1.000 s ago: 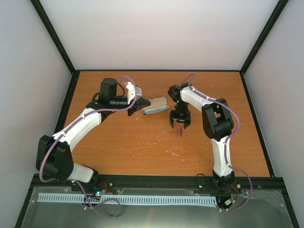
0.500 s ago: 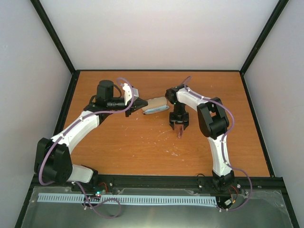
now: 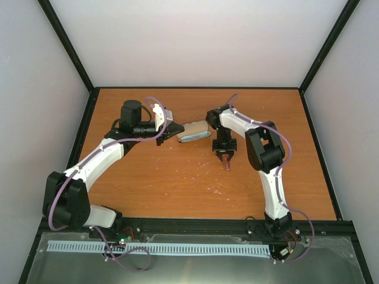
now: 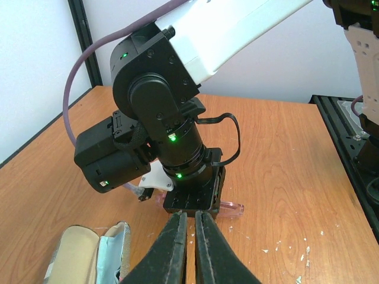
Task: Organize the sunglasses
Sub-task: Pick up the sunglasses from the center of the board.
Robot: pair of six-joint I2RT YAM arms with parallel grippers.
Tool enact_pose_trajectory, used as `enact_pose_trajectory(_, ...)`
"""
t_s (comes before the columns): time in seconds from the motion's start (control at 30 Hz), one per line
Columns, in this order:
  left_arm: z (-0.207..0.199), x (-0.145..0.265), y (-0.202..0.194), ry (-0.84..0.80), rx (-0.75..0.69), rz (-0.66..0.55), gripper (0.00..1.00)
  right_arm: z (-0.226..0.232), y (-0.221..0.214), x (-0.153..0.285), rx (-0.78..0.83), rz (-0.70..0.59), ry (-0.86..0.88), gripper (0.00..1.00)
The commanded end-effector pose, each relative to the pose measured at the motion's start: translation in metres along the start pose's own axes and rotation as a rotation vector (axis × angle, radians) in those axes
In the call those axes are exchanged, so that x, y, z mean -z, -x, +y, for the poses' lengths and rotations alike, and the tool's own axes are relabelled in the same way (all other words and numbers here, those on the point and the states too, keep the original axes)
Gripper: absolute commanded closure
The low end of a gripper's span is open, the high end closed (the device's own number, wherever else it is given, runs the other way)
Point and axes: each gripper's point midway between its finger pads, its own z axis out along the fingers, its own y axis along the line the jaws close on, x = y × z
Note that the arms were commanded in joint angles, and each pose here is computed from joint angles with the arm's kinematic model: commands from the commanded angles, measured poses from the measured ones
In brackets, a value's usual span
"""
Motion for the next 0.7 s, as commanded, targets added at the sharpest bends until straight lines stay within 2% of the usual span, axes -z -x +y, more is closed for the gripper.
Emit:
enact_pose_trajectory(0.0, 0.001, 0.004, 0.013, 0.005, -0.030, -0.030, 0.92, -0.001, 0.003, 0.000, 0.016, -0.003, -0.044, 0.77)
enact_pose_trajectory(0.13, 0.001, 0.004, 0.012, 0.003, -0.028, -0.029, 0.92, -0.003, 0.003, 0.001, 0.024, -0.004, -0.050, 0.87)
enact_pose_trajectory(0.4, 0.003, 0.003, 0.013, 0.012, -0.029, -0.028, 0.92, 0.000, 0.000, 0.012, 0.053, -0.017, -0.019, 0.89)
enact_pose_trajectory(0.57, 0.015, -0.002, 0.007, 0.033, -0.013, -0.012, 0.92, 0.019, 0.000, 0.039, 0.081, -0.060, 0.144, 0.89)
enact_pose_trajectory(0.67, 0.036, -0.001, 0.002, 0.071, 0.013, -0.011, 0.92, 0.029, -0.001, 0.060, 0.090, -0.080, 0.269, 0.89)
